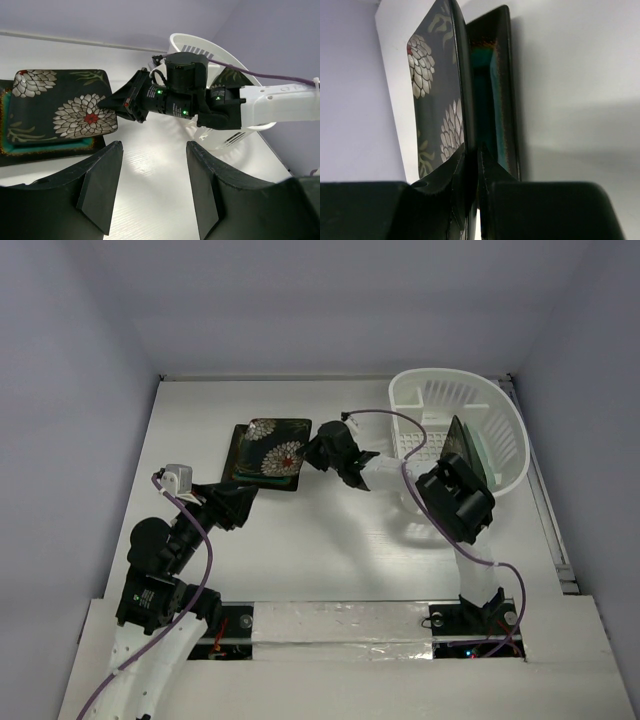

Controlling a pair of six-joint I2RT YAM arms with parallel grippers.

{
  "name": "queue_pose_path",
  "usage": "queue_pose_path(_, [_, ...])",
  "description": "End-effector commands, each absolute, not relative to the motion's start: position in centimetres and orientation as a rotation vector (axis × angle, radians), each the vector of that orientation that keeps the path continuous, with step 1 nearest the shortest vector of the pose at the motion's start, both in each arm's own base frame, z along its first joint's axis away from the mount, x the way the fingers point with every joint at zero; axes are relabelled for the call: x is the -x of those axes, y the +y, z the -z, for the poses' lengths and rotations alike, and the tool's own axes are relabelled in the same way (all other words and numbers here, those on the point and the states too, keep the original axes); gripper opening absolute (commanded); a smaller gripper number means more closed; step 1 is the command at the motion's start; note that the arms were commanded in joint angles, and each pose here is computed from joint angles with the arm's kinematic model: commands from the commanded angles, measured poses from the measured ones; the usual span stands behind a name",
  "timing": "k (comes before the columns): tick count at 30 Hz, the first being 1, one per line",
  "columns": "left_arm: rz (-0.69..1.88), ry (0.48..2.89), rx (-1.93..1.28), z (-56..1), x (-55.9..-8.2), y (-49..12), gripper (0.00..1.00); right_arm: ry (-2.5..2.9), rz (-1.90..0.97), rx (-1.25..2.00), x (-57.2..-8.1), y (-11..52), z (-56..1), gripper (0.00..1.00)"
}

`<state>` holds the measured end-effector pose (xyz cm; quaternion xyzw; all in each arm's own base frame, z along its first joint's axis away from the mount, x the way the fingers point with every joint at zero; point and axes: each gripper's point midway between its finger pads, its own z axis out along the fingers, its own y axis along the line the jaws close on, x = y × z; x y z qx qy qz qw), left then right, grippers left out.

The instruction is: Unload the plates from the dish rack

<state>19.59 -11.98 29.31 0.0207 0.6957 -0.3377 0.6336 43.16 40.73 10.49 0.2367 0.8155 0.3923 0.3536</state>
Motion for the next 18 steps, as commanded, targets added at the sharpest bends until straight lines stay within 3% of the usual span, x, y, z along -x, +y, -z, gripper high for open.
queue_pose_path(1, [0.785,1.55,-0.055,-30.2,-19.5,-12.1,0.5,1.818,-1.333,-0.604,-45.0,43.6,-21.2,0.0])
queue_pose_path(10, [0.785,1.549,-0.054,-30.3,-19.5,-12.1,0.5,1.896,-1.299,-0.593,-45.0,44.3,-18.5,0.06])
queue_pose_path(18, [0.784,1.549,-0.054,-30.3,-19.5,-12.1,0.5,1.979,-1.259,-0.511,-44.6,45.0,-16.5,0.33])
